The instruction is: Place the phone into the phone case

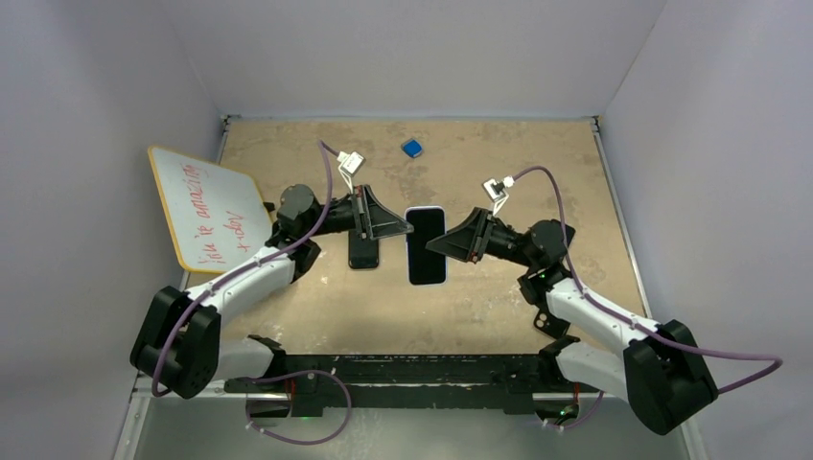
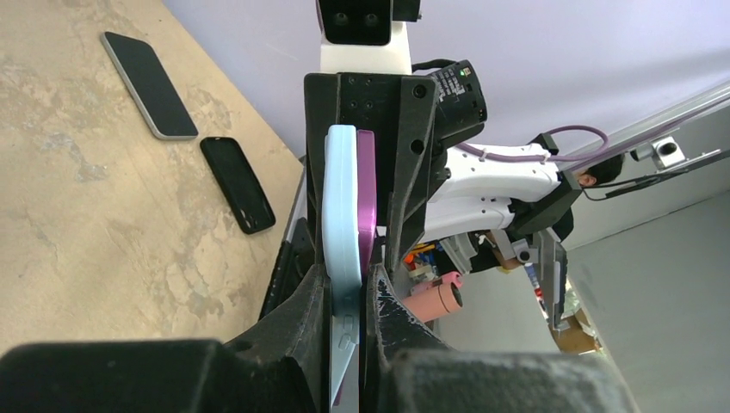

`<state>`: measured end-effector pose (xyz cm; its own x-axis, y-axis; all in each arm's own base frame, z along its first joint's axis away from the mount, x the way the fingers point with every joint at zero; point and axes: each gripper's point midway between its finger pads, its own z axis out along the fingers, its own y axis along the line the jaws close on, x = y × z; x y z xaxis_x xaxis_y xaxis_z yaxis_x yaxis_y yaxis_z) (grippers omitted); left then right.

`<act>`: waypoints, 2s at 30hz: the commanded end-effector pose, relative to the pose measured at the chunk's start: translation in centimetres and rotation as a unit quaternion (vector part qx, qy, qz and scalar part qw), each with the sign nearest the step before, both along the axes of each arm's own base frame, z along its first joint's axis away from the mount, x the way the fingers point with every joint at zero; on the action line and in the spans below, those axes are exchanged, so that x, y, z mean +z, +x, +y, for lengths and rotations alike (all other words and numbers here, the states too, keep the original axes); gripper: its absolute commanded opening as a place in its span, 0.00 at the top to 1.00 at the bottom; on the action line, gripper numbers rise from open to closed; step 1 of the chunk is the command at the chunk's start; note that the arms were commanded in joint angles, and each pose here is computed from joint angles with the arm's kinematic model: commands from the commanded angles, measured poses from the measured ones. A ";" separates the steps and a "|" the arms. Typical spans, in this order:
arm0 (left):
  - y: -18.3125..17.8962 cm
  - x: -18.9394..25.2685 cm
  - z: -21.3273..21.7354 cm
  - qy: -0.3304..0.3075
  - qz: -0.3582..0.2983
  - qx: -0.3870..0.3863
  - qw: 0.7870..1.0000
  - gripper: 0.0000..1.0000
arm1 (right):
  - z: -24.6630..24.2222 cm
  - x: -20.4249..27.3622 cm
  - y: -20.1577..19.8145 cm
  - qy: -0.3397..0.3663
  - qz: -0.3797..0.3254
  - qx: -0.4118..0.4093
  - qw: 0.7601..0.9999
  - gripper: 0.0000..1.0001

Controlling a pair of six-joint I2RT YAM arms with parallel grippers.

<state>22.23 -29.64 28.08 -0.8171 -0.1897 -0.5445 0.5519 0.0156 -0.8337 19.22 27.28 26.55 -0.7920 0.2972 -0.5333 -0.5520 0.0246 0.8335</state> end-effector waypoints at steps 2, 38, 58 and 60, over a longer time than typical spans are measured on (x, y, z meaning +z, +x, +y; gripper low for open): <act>-1.0 2.1 0.0 -0.003 -0.066 -0.020 0.998 1.00 | 0.1 4.2 0.5 0.034 -0.061 -0.011 0.997 0.59; -0.8 -5.4 0.1 0.145 -0.040 0.022 0.988 1.00 | -0.6 6.1 5.7 0.046 -0.050 -0.135 0.989 0.79; -1.1 2.2 1.8 0.065 -0.123 0.082 0.987 0.33 | -0.2 3.6 -0.8 -0.010 -0.144 0.010 0.990 0.94; -1.1 3.0 1.8 0.053 -0.132 0.083 0.986 0.33 | -0.3 3.7 -1.4 -0.009 -0.152 0.019 0.988 0.94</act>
